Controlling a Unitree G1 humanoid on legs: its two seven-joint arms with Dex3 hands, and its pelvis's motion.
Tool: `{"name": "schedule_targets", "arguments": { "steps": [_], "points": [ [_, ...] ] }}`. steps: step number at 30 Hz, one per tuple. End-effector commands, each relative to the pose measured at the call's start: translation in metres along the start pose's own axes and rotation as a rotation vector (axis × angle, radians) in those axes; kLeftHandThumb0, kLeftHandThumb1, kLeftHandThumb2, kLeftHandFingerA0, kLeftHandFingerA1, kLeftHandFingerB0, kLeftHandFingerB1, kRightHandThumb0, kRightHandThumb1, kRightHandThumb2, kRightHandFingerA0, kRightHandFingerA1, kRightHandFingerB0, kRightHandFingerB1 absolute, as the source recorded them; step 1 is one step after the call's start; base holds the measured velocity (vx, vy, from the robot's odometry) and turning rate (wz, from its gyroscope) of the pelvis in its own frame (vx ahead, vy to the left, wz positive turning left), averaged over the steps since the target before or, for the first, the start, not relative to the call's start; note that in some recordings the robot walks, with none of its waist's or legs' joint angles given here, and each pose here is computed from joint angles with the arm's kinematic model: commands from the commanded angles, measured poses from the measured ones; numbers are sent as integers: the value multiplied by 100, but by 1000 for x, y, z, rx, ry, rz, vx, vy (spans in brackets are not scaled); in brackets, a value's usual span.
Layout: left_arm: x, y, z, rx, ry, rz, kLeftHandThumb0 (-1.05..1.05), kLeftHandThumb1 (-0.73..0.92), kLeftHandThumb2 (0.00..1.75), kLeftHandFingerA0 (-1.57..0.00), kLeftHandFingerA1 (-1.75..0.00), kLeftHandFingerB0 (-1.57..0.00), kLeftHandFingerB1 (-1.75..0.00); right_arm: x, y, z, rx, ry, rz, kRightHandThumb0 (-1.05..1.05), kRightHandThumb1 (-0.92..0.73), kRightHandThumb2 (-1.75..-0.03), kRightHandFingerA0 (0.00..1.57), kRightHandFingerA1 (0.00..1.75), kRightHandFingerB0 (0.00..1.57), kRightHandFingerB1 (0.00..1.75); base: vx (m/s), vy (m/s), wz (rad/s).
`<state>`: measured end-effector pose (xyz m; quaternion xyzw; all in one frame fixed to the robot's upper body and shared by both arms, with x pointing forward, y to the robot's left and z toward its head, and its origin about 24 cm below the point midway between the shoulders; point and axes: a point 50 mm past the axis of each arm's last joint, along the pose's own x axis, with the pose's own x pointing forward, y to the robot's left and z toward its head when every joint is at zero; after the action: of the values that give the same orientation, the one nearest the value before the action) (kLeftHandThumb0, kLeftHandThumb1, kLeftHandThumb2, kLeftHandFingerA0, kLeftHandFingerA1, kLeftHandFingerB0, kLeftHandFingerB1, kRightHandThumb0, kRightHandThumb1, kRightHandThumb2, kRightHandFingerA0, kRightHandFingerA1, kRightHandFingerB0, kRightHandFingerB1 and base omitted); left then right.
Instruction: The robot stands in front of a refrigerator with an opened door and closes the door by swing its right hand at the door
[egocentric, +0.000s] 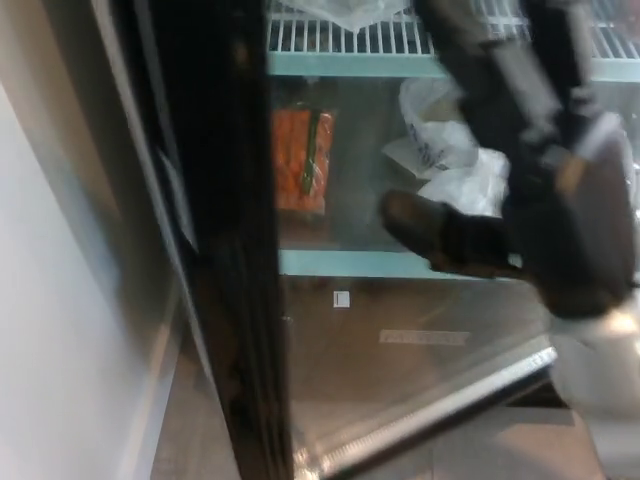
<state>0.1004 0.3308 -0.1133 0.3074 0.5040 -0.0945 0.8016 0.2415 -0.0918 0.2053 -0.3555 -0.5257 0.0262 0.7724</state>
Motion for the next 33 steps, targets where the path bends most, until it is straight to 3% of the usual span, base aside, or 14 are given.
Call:
{"name": "schedule_targets", "arguments": {
  "steps": [1,17,19,20,26,29,30,31,32,33],
  "points": [
    [-4,10,-6,11,10,19,-60,86,66,-30,-32,-24,-29,-16,81,-125,-502,426,723,-70,-88,-68,3,20,9,23,0,0,0],
    [-5,9,-7,22,11,8,-60,85,66,-31,-32,-25,-30,-27,78,-154,-558,526,810,-70,-89,-69,5,19,12,23,0,0,0],
    [-5,9,-8,10,15,4,-59,86,66,-30,-32,-25,-30,-32,78,-156,-562,525,805,-74,-81,-72,6,19,13,24,0,0,0],
    [-5,10,-7,11,13,4,-59,86,66,-31,-32,-26,-30,-32,77,-156,-562,527,809,-76,-72,-104,0,24,15,32,0,0,0],
    [-4,11,-5,21,13,4,-60,86,66,-31,-32,-25,-30,-45,74,-155,-571,484,811,-75,-72,-105,0,28,15,36,0,0,0],
    [-3,13,-2,30,3,9,-59,86,66,-32,-32,-26,-30,-57,72,-153,-566,472,820,-73,-71,-105,0,27,15,35,0,0,0],
    [-3,13,-2,34,2,8,-59,86,66,-33,-32,-26,-30,-65,72,-151,-545,479,828,-69,-89,-69,3,18,10,23,0,0,0],
    [-3,13,-2,38,1,6,-59,86,66,-33,-32,-26,-30,-73,71,-149,-521,488,836,-69,-89,-69,3,18,10,23,0,0,0],
    [-4,13,-2,41,1,7,-59,86,66,-32,-32,-26,-30,-83,71,-146,-488,502,841,-75,-72,-104,0,25,14,33,0,0,0],
    [-4,14,-2,43,1,8,-59,86,66,-32,-32,-26,-30,-89,71,-144,-468,510,844,-75,-72,-104,0,25,14,33,0,0,0]
  ]
}}
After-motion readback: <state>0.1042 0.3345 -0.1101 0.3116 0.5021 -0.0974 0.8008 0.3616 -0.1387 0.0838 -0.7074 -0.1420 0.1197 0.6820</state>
